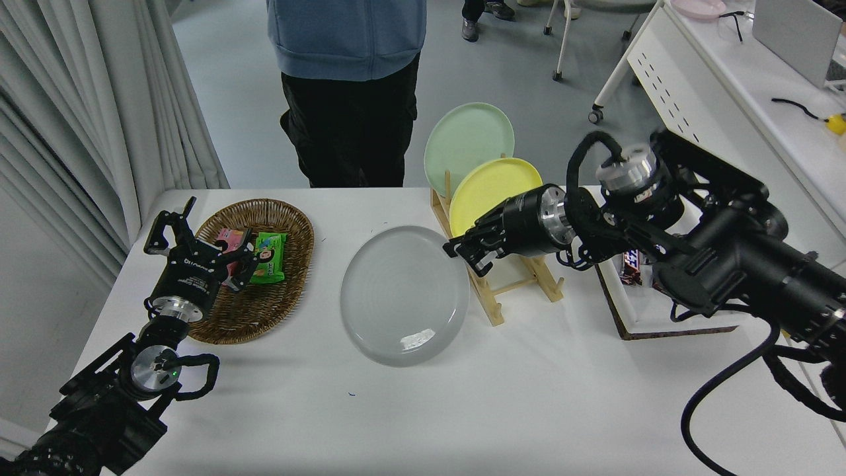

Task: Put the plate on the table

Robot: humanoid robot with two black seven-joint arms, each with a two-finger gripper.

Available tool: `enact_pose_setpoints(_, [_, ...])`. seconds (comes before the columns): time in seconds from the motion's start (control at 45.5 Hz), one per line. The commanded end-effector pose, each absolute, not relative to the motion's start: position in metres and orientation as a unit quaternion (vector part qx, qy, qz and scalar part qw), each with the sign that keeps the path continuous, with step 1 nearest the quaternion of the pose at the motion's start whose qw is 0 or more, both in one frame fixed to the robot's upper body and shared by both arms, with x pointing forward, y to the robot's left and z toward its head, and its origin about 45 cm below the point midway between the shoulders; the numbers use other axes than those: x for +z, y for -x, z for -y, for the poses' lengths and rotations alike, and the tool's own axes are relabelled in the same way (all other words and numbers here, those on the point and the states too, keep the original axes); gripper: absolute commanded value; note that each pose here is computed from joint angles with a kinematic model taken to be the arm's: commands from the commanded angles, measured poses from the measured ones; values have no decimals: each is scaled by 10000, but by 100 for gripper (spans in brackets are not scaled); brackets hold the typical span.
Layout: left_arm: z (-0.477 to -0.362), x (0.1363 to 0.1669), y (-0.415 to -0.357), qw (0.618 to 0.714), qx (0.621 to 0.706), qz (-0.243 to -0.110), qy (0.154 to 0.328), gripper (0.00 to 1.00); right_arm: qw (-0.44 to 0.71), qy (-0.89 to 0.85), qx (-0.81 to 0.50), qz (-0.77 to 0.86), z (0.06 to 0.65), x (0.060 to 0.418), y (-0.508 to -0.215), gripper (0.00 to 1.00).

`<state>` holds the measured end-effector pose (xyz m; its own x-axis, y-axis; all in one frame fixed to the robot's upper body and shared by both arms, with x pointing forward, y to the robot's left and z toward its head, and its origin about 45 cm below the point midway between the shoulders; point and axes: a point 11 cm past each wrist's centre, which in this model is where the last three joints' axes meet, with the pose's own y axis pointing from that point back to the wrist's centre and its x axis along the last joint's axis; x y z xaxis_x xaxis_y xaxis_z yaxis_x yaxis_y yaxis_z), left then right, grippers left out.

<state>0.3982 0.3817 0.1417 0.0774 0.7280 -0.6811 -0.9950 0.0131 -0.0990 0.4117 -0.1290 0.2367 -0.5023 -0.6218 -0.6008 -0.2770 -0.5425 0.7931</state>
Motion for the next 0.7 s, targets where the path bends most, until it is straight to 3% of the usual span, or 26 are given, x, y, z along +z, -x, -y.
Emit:
enact_pose_setpoints(0.0, [-3815, 1413, -3981, 6741, 6392, -2299, 2900, 100, 1516, -4333, -7339, 5008, 1443, 1824, -3990, 0])
enact_pose_setpoints(0.681, [-3819, 1416, -3981, 6735, 6396, -2292, 2911, 100, 1963, -3969, -7419, 5036, 1281, 1387, -3756, 0])
